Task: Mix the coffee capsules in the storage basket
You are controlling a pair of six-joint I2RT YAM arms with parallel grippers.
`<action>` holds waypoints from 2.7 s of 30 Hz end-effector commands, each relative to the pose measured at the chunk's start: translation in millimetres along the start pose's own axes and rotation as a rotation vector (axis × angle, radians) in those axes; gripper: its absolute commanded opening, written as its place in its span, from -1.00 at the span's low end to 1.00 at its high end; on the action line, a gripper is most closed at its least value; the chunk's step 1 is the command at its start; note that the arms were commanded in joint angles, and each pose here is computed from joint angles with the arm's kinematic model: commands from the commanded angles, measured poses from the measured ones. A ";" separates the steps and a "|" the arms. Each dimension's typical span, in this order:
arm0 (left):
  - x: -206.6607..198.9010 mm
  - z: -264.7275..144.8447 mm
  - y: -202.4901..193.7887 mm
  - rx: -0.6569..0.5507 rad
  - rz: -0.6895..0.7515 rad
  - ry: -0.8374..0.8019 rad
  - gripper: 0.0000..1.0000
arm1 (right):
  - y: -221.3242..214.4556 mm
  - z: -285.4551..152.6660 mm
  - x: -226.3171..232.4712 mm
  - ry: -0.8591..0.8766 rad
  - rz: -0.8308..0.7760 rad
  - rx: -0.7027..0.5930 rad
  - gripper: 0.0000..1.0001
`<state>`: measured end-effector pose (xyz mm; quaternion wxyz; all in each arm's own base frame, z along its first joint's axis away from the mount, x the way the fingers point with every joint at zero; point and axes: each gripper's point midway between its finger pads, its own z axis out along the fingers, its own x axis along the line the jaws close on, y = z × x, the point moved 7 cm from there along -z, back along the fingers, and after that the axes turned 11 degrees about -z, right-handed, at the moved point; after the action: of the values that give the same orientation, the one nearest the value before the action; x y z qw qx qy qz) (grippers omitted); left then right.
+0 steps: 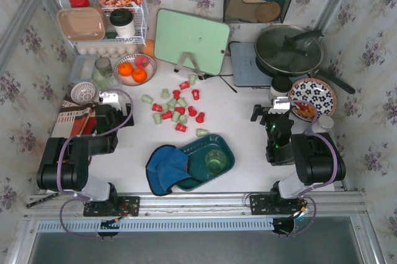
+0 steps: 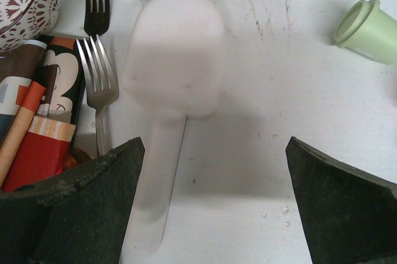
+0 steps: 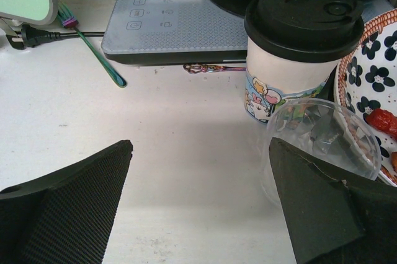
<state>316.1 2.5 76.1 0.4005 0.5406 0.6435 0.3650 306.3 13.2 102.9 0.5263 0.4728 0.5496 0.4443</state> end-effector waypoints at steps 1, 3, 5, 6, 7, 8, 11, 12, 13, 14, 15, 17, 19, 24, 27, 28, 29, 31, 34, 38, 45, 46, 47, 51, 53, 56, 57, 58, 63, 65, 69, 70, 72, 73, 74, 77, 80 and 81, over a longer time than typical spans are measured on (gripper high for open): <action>-1.5 1.1 7.8 -0.032 -0.002 -0.009 0.99 | 5.0 1.3 -2.2 -0.019 0.005 -0.023 1.00; -1.4 1.0 7.5 -0.032 -0.003 -0.008 0.99 | 4.1 1.8 -3.6 -0.030 0.010 -0.017 1.00; -1.5 0.7 8.1 -0.035 -0.003 -0.009 0.99 | 1.5 -1.7 -11.6 -0.120 0.046 -0.006 1.00; -1.8 0.7 9.0 -0.038 -0.003 -0.009 0.99 | 4.6 -2.4 -14.0 -0.143 0.061 -0.030 1.00; -2.1 0.3 9.9 -0.034 -0.002 -0.009 0.99 | 5.8 -1.9 -14.6 -0.148 0.062 -0.034 1.00; -3.0 -0.8 12.1 -0.036 0.000 -0.013 0.99 | 5.3 -2.2 -14.5 -0.147 0.062 -0.031 1.00; -6.4 -7.6 19.7 -0.039 0.017 -0.014 0.99 | 6.8 -2.0 -12.8 -0.128 0.048 -0.038 1.00; -9.1 -13.4 28.9 -0.061 0.026 -0.020 0.99 | 9.3 -2.6 -11.9 -0.118 0.041 -0.044 1.00; -10.9 -17.6 32.9 -0.063 0.035 -0.022 0.99 | 11.9 -3.9 -10.8 -0.111 0.029 -0.037 1.00; -13.3 -23.4 39.9 -0.076 0.042 -0.026 0.99 | 16.4 -4.4 -11.0 -0.121 0.020 -0.028 1.00; -15.9 -28.7 46.9 -0.091 0.045 -0.032 1.00 | 22.4 -4.3 -11.0 -0.143 0.017 -0.018 1.00; -19.8 -41.4 54.3 -0.098 0.036 -0.055 0.99 | 29.9 -3.2 -9.4 -0.180 0.041 0.032 1.00; -24.9 -55.3 67.8 -0.135 0.015 -0.079 1.00 | 38.1 -0.2 -8.1 -0.188 0.080 0.077 0.99; -14.8 -97.6 88.8 0.002 -0.300 0.180 0.99 | 65.1 -0.2 4.9 -0.147 0.102 0.121 0.92; -19.6 -119.2 104.8 0.130 -0.402 0.249 0.99 | 81.5 -7.7 21.1 -0.075 0.111 0.139 0.82; -18.0 -127.5 102.0 0.196 -0.431 0.306 1.00 | 85.8 -10.6 26.2 -0.056 0.117 0.156 0.79; -17.0 -135.8 96.8 0.263 -0.485 0.372 0.99 | 89.6 -14.3 32.4 -0.031 0.116 0.168 0.78; -20.3 -145.4 93.7 0.357 -0.521 0.399 0.99 | 93.2 -24.3 48.7 0.031 0.086 0.208 0.76; -30.8 -155.2 97.8 0.411 -0.535 0.311 0.99 | 96.6 -38.6 66.7 0.089 0.045 0.269 0.75; -44.4 -175.0 113.0 0.399 -0.474 0.107 0.99 | 98.7 -58.0 87.4 0.183 0.033 0.352 0.70; -64.9 -209.2 122.1 0.362 -0.326 -0.238 0.99 | 104.4 -88.1 114.3 0.341 0.031 0.441 0.52; -66.6 -209.1 119.2 0.357 -0.323 -0.258 0.99 | 103.6 -92.6 116.6 0.359 0.035 0.453 0.48; -67.9 -208.5 114.5 0.349 -0.324 -0.281 0.99 | 102.6 -96.3 118.4 0.372 0.037 0.463 0.45; -65.5 -205.3 109.3 0.339 -0.328 -0.280 0.99 | 92.8 -113.7 119.8 0.386 0.057 0.522 0.37; -61.8 -208.5 110.5 0.354 -0.310 -0.250 0.99 | 88.0 -122.4 119.9 0.391 0.076 0.539 0.30; -58.2 -209.9 108.7 0.349 -0.334 -0.231 0.99 | 82.5 -133.5 120.6 0.404 0.113 0.552 0.24; -58.2 -210.7 107.9 0.345 -0.343 -0.241 1.00 | 80.6 -136.3 120.7 0.410 0.122 0.557 0.22; -58.3 -211.2 107.3 0.341 -0.348 -0.248 0.99 | 79.6 -139.2 120.7 0.418 0.130 0.561 0.19; -55.0 -214.8 107.3 0.310 -0.345 -0.229 0.99 | 77.6 -149.9 122.8 0.456 0.132 0.577 0.01; -54.0 -214.6 107.1 0.307 -0.346 -0.220 0.99 | 77.7 -153.7 124.2 0.468 0.127 0.580 -0.09; -56.0 -213.5 107.1 0.321 -0.351 -0.235 0.99 | 80.4 -159.1 127.7 0.483 0.121 0.575 -0.18; -57.1 -213.7 107.6 0.325 -0.354 -0.244 0.99 | 81.4 -160.3 129.1 0.489 0.121 0.574 -0.20; -58.7 -214.3 107.6 0.330 -0.356 -0.259 0.99 | 83.0 -161.8 131.4 0.494 0.114 0.578 -0.20; -59.0 -214.7 107.6 0.330 -0.356 -0.263 0.99 | 82.9 -162.5 132.7 0.494 0.105 0.585 -0.21; -59.2 -216.3 108.6 0.324 -0.357 -0.266 0.99 | 83.8 -163.5 134.4 0.498 0.097 0.591 -0.22; -58.2 -220.4 109.2 0.303 -0.352 -0.265 0.99 | 80.1 -168.0 139.7 0.512 0.058 0.619 -0.23; -56.6 -223.2 108.7 0.284 -0.348 -0.259 0.99 | 72.4 -173.4 144.5 0.526 0.019 0.654 -0.24; -56.0 -224.0 108.5 0.280 -0.347 -0.255 0.99 | 70.4 -175.4 145.9 0.531 0.007 0.662 -0.24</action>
<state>162.4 -45.7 271.0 0.4484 0.5147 0.7212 0.1178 139.8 169.8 164.3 0.1821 0.4843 0.7692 0.3750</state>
